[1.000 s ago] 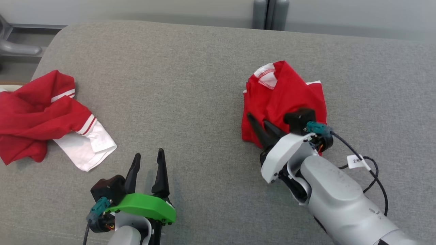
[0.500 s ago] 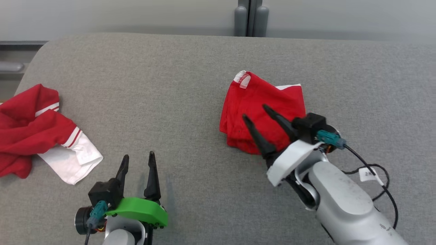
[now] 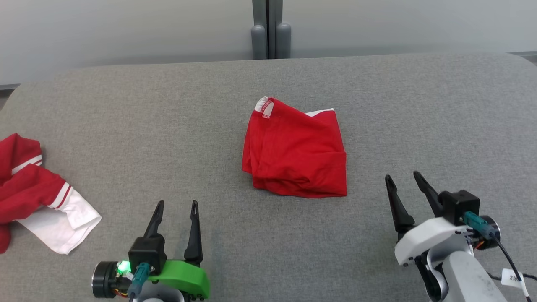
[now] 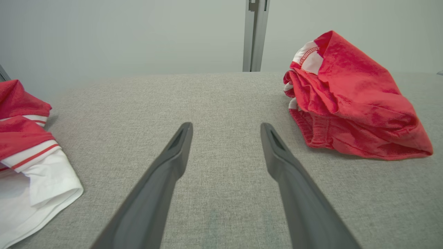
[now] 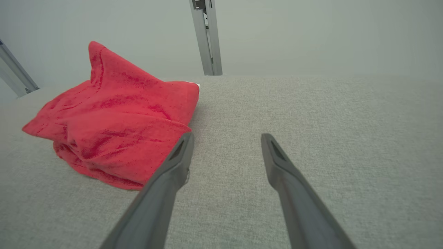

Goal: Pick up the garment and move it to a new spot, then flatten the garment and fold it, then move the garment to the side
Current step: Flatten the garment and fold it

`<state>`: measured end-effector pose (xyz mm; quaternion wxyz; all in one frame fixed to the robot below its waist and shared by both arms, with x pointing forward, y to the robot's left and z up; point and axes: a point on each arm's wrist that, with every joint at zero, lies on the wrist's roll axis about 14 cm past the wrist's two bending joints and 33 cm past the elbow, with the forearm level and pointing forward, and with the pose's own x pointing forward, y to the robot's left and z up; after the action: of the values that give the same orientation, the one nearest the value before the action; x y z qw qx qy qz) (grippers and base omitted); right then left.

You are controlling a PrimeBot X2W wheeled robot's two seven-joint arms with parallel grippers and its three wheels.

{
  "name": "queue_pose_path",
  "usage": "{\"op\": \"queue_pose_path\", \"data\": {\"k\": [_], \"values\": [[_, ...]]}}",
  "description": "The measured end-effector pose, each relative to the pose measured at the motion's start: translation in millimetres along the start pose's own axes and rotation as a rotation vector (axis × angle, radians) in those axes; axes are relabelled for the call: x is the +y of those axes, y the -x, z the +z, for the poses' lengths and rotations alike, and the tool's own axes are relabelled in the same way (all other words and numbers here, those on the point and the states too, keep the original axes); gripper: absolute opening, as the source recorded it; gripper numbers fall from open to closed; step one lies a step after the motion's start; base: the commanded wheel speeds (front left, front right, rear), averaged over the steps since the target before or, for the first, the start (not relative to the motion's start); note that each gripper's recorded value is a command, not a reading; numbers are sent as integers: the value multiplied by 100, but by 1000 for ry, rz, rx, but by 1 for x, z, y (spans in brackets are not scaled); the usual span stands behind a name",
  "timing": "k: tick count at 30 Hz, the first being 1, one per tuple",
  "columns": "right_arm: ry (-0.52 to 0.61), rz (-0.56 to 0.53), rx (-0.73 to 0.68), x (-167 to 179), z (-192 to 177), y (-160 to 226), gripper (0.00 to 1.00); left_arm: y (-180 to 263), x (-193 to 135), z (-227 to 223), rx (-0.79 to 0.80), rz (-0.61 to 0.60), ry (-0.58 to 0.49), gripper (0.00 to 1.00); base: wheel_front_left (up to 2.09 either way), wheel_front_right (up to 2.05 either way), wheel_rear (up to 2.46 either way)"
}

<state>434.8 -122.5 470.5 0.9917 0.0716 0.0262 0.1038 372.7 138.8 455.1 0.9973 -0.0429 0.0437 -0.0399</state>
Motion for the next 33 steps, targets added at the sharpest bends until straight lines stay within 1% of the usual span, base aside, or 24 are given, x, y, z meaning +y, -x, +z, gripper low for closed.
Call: {"op": "queue_pose_path", "data": {"k": [5,11,18,26,29,33], "values": [[-44,-53,60,-12,-22,25,100,8,-8,-8,22,-13,10,100,0,0,0],[-51,-45,74,-9,-27,25,100,8,-14,-9,25,-26,20,100,0,0,0],[-65,0,55,4,-21,6,100,3,-14,-8,23,-24,25,100,0,0,0],[-75,88,-12,30,2,-40,100,-6,-10,-10,31,-12,43,100,0,0,0],[-98,101,-26,35,7,-59,0,-10,-9,-12,37,-8,50,100,0,0,0],[-123,104,-27,38,7,-82,0,-15,-5,-11,37,4,57,100,0,0,0]]}}
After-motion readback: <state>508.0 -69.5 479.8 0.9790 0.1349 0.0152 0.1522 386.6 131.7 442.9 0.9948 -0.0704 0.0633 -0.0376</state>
